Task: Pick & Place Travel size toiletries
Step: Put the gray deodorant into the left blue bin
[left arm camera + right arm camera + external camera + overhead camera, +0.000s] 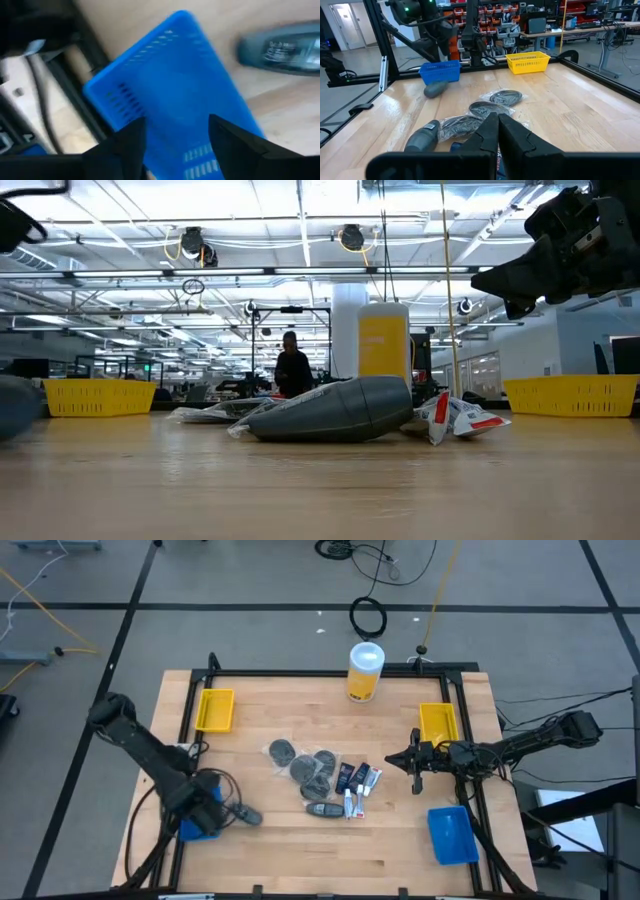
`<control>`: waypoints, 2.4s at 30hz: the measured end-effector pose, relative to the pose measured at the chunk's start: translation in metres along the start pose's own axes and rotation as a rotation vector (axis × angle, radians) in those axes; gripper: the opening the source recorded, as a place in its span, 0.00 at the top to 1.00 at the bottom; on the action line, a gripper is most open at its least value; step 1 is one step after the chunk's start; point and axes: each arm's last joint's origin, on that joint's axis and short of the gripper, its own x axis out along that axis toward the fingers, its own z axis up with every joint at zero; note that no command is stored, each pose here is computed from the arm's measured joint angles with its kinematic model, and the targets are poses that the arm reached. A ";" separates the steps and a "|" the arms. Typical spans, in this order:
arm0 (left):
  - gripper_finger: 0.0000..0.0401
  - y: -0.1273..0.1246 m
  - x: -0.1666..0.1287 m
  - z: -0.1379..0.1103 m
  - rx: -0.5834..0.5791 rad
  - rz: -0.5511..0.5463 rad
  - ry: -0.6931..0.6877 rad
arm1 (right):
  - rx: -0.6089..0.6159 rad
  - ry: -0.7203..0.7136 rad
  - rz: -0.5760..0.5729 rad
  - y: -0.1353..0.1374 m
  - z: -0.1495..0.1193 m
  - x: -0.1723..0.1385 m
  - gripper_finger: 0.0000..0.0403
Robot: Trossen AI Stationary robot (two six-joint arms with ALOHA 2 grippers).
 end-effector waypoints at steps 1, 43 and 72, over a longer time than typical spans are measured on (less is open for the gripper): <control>0.51 0.002 0.000 -0.004 -0.010 0.001 -0.009 | 0.000 0.000 0.000 0.000 0.000 0.000 0.99; 0.24 -0.080 0.051 0.009 0.667 -0.339 -0.553 | 0.001 -0.001 -0.002 0.000 0.000 0.000 0.99; 0.52 -0.085 0.010 0.020 0.679 -0.429 -0.314 | 0.001 0.000 -0.002 0.000 0.000 0.000 0.99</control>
